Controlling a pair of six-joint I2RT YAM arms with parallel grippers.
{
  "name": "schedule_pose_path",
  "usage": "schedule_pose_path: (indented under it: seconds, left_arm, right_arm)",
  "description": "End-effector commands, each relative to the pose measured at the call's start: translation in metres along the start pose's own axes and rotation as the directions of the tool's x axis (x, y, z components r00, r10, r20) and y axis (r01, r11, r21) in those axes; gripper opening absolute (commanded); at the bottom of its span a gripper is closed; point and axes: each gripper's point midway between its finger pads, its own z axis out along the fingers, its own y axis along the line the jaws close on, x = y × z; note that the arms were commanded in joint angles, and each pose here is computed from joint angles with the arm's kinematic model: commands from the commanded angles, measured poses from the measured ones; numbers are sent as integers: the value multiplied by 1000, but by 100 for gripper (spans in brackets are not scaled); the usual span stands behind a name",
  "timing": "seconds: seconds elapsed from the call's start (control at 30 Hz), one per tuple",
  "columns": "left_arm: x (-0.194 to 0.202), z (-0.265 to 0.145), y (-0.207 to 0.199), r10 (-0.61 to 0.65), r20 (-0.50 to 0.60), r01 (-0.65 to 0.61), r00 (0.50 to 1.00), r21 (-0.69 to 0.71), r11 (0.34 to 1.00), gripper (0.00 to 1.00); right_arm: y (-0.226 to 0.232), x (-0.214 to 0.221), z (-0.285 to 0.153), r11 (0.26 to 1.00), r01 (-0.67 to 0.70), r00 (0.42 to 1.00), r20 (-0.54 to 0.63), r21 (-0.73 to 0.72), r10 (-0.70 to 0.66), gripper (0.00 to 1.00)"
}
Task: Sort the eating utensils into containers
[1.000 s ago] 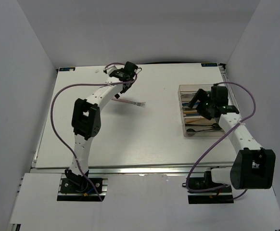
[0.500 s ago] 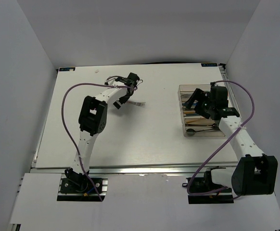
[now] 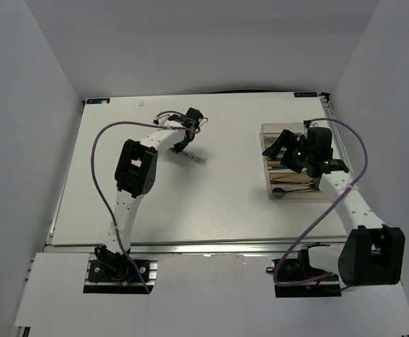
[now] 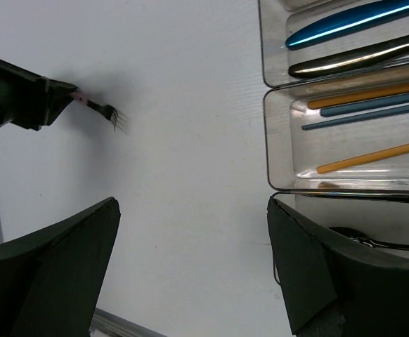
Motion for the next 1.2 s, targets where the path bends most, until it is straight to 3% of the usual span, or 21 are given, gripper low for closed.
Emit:
schedule_pose_path:
  seconds: [0.0, 0.07, 0.13, 0.17, 0.23, 0.27, 0.3, 0.43, 0.5, 0.57, 0.67, 0.73, 0.77, 0.9, 1.17]
  left_arm:
    - [37, 9, 15, 101, -140, -100, 985, 18, 995, 24]
    - [53, 11, 17, 156, -183, -145, 971, 74, 987, 14]
    - [54, -3, 18, 205, -168, -184, 964, 136, 974, 10]
    - [66, 1, 40, 238, -181, -218, 954, 121, 968, 6]
    - [55, -25, 21, 225, -152, -174, 962, 287, 942, 0]
    - [69, -24, 42, 259, -167, -202, 951, 296, 934, 0]
    - [62, -37, 21, 234, -129, -163, 964, 413, 896, 0]
    - [73, -100, 3, 392, -104, -217, 914, 692, 689, 0]
    - [89, -140, -4, 484, -65, -247, 873, 795, 554, 0]
    - [109, -182, -4, 586, 18, -292, 810, 879, 376, 0]
    - [134, -229, 4, 645, 147, -319, 750, 934, 158, 0]
    - [147, -251, 9, 647, 208, -303, 733, 952, 38, 0]
    - [147, -273, 9, 632, 237, -264, 737, 963, -53, 0]
    - [157, -294, 24, 627, 259, -212, 734, 966, -150, 0]
    - [171, -298, 20, 658, 264, -185, 705, 965, -189, 0]
  right_arm:
    - [28, -7, -8, 991, 11, 999, 34, -131, -6, 89]
    - [37, -4, -11, 981, 4, 1000, 26, -192, 1, 89]
    - [41, 1, -10, 973, -2, 1000, 14, -229, 6, 89]
    - [42, 4, -10, 970, -4, 1000, 4, -243, 6, 89]
    - [44, 11, -7, 961, -7, 1000, -15, -276, 3, 89]
    - [51, 18, -8, 944, -7, 999, -46, -331, -8, 89]
    - [55, 23, -8, 931, -13, 998, -62, -365, -11, 89]
    - [74, 51, -3, 862, 6, 988, -131, -507, -84, 89]
    - [79, 62, 4, 857, -2, 983, -158, -516, -93, 89]
    - [82, 66, 11, 860, -24, 984, -163, -510, -69, 88]
    - [71, 70, 25, 897, -156, 979, -184, -413, 85, 86]
    - [64, 69, 32, 908, -237, 968, -163, -344, 191, 83]
    - [53, 75, 36, 919, -275, 957, -167, -284, 235, 82]
    - [27, 70, 40, 917, -377, 926, -54, -130, 373, 80]
    - [46, 72, 37, 909, -376, 926, -73, -177, 369, 71]
